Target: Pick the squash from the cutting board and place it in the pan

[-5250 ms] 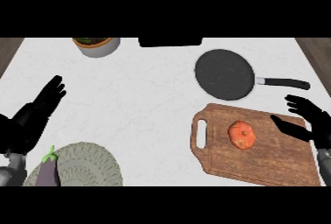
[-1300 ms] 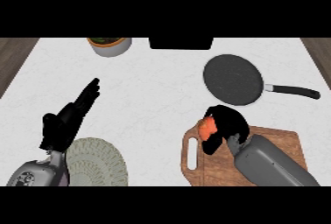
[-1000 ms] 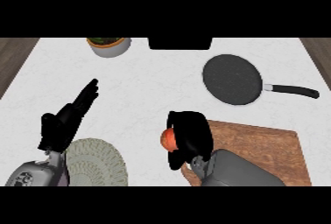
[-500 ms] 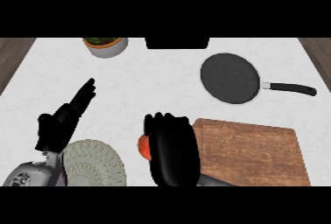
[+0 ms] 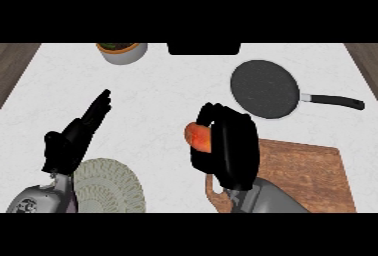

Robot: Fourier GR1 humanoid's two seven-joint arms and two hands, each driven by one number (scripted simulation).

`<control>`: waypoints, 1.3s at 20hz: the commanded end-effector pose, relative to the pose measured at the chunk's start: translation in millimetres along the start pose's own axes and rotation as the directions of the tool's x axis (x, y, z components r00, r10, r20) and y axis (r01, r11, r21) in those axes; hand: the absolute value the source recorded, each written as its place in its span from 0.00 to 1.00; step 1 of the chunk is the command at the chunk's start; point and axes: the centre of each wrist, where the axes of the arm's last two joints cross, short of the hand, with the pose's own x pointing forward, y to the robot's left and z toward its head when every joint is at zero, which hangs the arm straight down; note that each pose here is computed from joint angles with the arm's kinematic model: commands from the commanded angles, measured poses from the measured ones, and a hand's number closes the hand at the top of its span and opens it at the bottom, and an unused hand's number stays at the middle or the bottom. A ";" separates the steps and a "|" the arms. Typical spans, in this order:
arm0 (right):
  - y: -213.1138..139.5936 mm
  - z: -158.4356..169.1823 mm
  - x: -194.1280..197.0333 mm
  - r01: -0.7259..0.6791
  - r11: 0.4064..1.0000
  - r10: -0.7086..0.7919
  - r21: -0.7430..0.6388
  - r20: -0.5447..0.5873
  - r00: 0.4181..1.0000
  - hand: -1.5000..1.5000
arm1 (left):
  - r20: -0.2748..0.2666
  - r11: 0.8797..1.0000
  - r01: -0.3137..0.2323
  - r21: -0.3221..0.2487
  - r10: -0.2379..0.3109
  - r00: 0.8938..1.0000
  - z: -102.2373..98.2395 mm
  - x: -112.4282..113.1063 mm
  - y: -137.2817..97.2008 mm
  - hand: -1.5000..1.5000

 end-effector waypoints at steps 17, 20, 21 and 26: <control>31.5 -130.3 -172.0 -0.049 0.985 0.028 -0.164 -0.131 0.991 1.00 | 0.020 0.999 -0.006 -0.032 0.007 1.000 -0.5 -7.5 -10.5 0.50; 43.5 -137.1 -182.1 -0.050 0.987 0.030 -0.150 -0.131 0.991 1.00 | 0.008 1.000 0.014 -0.024 -0.013 1.000 -6.9 -8.8 1.4 0.50; 26.0 -155.0 -183.2 -0.039 0.985 0.018 -0.169 -0.125 0.992 1.00 | 0.012 0.999 -0.006 -0.035 0.006 1.000 -7.3 4.6 -7.7 0.50; 30.9 -153.2 -215.6 -0.063 0.982 0.039 -0.180 -0.130 0.991 1.00 | 0.017 1.000 -0.001 -0.025 0.001 1.000 -4.3 8.3 -17.1 0.50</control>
